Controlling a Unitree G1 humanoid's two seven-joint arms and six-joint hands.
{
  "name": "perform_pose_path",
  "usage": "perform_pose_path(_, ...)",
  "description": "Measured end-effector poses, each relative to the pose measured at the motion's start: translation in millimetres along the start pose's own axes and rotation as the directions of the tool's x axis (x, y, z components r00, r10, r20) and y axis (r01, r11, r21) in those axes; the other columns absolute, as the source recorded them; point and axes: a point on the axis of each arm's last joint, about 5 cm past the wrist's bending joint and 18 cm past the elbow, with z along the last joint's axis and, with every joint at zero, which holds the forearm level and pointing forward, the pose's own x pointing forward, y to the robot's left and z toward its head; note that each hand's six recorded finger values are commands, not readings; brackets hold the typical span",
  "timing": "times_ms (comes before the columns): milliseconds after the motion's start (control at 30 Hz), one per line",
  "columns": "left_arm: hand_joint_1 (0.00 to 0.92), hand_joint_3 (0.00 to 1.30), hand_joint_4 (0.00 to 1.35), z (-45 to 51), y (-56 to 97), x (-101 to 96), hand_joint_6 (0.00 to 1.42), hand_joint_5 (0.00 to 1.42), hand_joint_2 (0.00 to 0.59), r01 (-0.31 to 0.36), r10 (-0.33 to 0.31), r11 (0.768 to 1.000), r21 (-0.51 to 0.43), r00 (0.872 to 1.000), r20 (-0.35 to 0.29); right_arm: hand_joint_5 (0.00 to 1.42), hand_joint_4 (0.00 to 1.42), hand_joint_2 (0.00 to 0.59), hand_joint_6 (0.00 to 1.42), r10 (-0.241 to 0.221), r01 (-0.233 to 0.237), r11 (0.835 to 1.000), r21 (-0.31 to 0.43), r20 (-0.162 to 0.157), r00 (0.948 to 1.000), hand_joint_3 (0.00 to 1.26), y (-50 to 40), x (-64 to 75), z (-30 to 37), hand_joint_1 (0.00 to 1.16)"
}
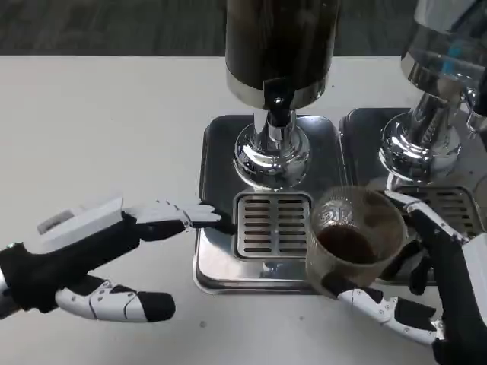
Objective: Grasp the cup under the faucet to collect the drink, then remove the cup.
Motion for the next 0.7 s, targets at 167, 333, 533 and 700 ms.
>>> perform_pose_path(167,0.0,0.22,0.11,6.7,-1.2,-4.7,0.11,0.09,0.145,0.052,-0.052,0.999,0.008,0.998,0.027,0.91,0.74,0.233,1.21,-0.007,0.007,1.0,0.012,-0.003,1.0,0.64,-1.7,-6.6,4.8,0.69)
perform_pose_path(333,0.0,0.22,0.11,10.5,-0.3,-8.0,0.11,0.09,0.145,0.053,-0.053,0.999,0.01,0.998,0.042,0.91,0.74,0.227,1.21,-0.014,0.014,1.0,0.025,0.007,0.9999,0.63,-3.7,-12.1,10.1,0.7)
perform_pose_path(533,0.0,0.22,0.12,14.0,0.4,-8.9,0.11,0.09,0.145,0.05,-0.051,0.999,0.014,0.997,0.062,0.91,0.74,0.218,1.21,-0.018,0.018,0.999,0.032,-0.004,0.9998,0.63,-4.9,-18.8,13.7,0.73)
perform_pose_path(700,0.0,0.22,0.12,16.7,-0.6,-9.9,0.11,0.1,0.145,0.058,-0.059,0.998,0.013,0.995,0.076,0.91,0.74,0.21,1.21,-0.025,0.025,0.999,0.042,0.006,0.9997,0.64,-5.8,-21.3,16.9,0.74)
